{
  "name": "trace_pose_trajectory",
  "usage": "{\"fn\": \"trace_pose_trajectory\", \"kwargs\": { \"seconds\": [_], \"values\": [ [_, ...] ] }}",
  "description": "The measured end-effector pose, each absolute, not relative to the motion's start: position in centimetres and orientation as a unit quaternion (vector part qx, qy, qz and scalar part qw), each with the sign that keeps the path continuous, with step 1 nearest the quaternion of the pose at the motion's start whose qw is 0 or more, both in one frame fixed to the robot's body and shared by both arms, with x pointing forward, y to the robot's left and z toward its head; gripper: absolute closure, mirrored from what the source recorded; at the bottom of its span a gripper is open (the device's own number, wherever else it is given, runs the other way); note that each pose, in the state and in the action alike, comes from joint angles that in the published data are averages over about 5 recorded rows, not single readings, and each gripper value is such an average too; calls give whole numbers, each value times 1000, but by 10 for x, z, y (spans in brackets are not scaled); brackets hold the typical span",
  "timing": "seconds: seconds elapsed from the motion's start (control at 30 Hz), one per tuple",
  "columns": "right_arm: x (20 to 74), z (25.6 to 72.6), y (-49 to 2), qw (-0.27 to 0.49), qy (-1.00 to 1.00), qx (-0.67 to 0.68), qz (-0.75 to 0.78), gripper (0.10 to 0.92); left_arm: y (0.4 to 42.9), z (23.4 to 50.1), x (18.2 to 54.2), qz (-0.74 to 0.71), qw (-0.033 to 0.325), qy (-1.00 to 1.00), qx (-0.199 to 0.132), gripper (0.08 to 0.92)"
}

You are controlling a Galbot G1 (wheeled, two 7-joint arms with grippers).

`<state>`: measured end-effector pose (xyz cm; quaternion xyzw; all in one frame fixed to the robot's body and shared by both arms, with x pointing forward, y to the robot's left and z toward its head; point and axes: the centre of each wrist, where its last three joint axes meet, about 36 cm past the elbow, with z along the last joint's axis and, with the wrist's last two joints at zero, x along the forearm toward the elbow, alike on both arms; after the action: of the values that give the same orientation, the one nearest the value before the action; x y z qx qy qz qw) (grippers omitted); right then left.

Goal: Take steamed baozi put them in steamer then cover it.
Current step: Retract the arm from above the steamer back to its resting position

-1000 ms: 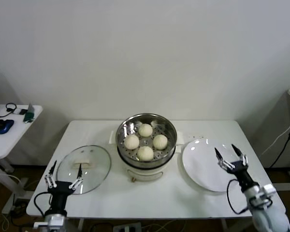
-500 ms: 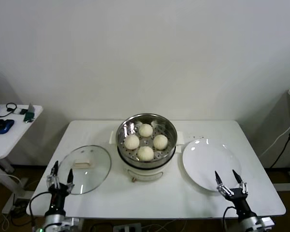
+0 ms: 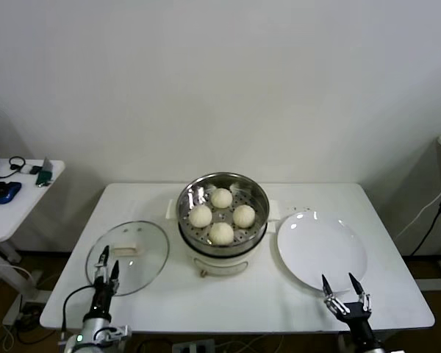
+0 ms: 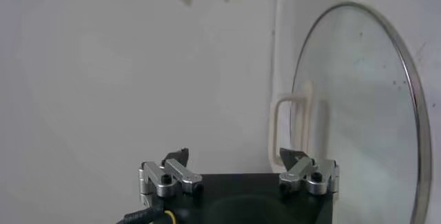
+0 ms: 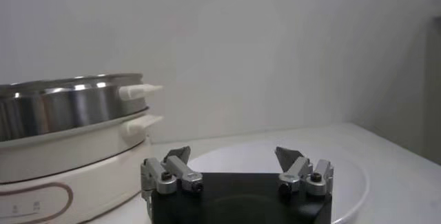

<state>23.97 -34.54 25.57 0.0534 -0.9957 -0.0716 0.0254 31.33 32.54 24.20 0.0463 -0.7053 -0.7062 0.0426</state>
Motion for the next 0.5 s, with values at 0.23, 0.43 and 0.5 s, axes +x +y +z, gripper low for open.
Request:
{"fn": "trace_pose_trajectory", "kwargs": {
  "seconds": [0.23,0.43,0.5],
  "values": [
    [233,251,-341,24,-996,50,-72,200,326,240,333,-715,41,-697,40,177],
    [227,250,-338,23,-996,47,-73,200,326,244,350,-719,40,-693,35,177],
    [227,250,-337,22,-996,46,-73,200,327,244,355,-720,43,-692,32,177]
  ]
}}
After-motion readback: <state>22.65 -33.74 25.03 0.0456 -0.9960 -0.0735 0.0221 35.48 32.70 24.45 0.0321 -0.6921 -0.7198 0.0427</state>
